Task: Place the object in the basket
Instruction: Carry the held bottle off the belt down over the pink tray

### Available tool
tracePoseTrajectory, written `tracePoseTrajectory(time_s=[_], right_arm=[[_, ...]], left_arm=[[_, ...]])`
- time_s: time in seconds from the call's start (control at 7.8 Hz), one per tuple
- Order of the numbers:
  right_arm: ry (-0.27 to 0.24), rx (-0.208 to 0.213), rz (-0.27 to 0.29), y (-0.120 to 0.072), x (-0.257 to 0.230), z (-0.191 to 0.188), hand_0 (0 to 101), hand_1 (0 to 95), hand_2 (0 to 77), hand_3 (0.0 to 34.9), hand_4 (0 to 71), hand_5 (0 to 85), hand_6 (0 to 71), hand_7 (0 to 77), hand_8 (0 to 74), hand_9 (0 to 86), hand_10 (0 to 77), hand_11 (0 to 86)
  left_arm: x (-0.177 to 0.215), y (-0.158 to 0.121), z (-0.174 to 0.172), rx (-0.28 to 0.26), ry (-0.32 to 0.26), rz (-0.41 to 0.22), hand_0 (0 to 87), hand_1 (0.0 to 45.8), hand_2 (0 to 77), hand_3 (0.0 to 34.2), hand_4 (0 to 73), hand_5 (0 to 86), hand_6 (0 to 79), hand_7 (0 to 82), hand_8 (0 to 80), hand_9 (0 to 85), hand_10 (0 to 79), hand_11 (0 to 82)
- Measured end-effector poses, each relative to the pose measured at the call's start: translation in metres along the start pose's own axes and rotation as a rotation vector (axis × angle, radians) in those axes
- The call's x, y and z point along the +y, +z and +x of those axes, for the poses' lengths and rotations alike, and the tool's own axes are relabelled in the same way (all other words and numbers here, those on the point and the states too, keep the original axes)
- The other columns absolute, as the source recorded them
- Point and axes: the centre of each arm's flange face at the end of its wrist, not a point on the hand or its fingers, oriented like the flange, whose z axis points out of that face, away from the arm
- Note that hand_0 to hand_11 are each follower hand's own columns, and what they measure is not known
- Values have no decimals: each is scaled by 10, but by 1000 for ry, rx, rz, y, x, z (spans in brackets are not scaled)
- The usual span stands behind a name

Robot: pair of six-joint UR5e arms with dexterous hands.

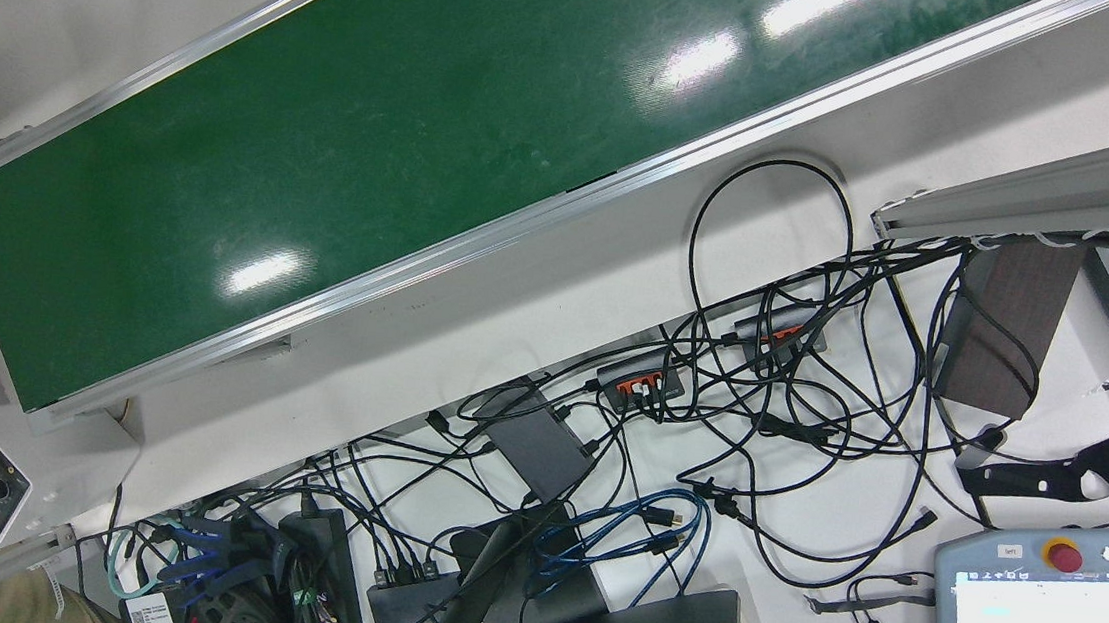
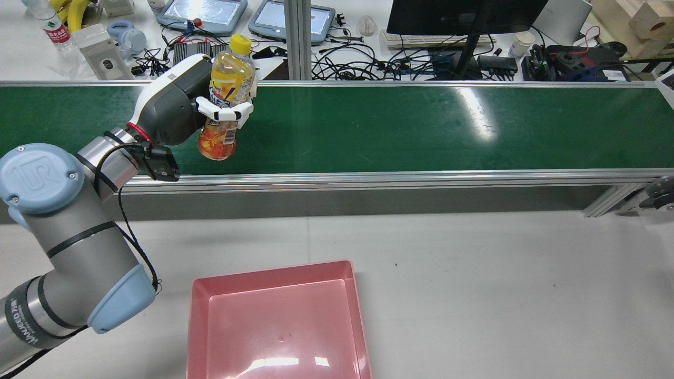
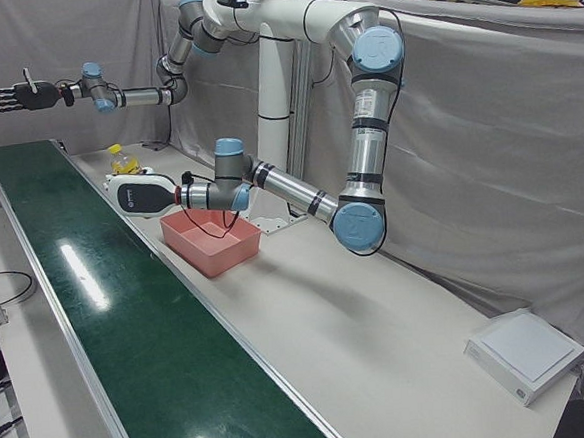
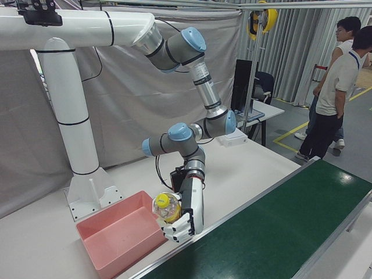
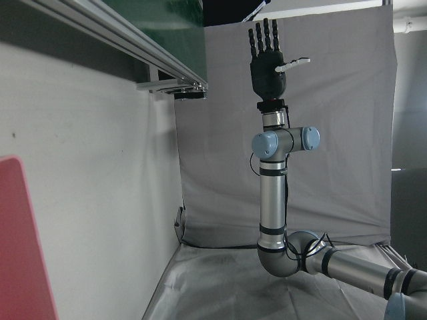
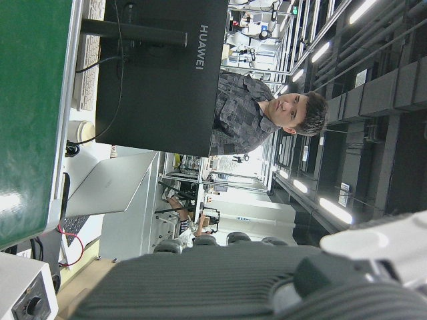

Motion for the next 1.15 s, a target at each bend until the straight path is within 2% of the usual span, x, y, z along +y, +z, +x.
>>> tracePoseTrajectory(time_s=[0.38, 0.51, 0.9, 1.03, 1.15], right_arm=[[0, 0, 0, 0, 0, 0, 4, 0, 5, 0, 0, 0, 0, 5, 0, 0, 0, 0], [0, -1, 0, 0, 0, 0, 3, 0, 5, 0, 0, 0, 0, 5, 0, 0, 0, 0], [0, -1, 0, 0, 0, 0, 3, 0, 5, 0, 0, 0, 0, 5, 0, 0, 0, 0], [0, 0, 0, 0, 0, 0, 3, 0, 5, 0, 0, 0, 0, 5, 0, 0, 0, 0], [0, 0, 0, 0, 0, 0, 3, 0, 5, 0, 0, 0, 0, 5, 0, 0, 0, 0]], left_arm=[[34, -18, -53, -85, -16, -46, 537, 60, 507, 0, 573, 469, 551, 627, 698, 567, 616, 578], [41, -23, -70, -111, -18, -56, 537, 60, 507, 0, 513, 496, 551, 627, 698, 573, 616, 584], [41, -45, -113, -180, -13, -57, 540, 60, 507, 0, 496, 507, 540, 633, 698, 573, 616, 584], [38, -55, -123, -201, -16, -55, 540, 60, 507, 0, 496, 507, 507, 644, 698, 573, 616, 584], [32, -70, -131, -221, -19, -51, 540, 60, 507, 0, 496, 507, 469, 616, 698, 573, 622, 589]])
